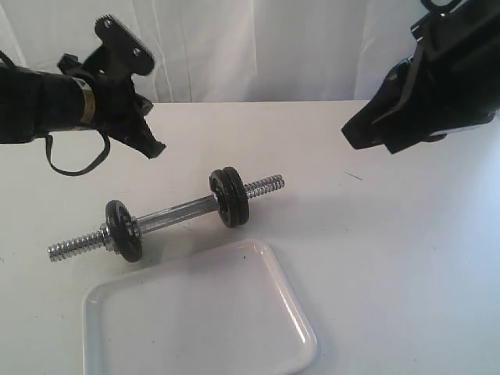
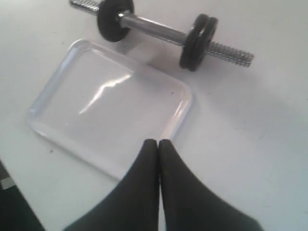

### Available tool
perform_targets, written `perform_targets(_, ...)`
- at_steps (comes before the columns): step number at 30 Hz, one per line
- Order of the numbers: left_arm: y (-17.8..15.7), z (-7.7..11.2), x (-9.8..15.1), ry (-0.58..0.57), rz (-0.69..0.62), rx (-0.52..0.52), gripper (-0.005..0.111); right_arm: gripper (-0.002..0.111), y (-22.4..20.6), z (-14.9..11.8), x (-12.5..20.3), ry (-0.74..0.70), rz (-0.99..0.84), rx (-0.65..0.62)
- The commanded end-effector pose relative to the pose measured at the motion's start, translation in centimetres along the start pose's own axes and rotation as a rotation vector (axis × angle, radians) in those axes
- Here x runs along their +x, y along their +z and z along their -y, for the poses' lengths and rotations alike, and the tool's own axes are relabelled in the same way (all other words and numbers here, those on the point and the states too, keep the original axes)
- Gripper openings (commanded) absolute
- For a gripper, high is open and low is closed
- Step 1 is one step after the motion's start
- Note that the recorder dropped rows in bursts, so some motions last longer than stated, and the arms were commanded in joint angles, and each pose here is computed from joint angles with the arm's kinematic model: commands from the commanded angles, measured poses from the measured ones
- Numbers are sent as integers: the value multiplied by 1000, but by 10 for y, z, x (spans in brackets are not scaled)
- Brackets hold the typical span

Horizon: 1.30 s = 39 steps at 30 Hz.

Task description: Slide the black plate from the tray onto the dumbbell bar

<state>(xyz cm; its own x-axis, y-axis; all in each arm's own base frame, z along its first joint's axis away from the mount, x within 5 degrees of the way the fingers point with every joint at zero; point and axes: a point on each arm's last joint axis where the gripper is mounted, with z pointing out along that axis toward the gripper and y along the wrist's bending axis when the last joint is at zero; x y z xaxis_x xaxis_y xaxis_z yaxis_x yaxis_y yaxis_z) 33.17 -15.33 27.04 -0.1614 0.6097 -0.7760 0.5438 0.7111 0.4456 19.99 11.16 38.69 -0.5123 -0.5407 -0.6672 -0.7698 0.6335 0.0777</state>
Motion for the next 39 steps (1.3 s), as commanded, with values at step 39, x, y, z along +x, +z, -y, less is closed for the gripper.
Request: perform_targets(39,-246,1,88,-454,14,-390,0,0,85,21,93,411,26,175)
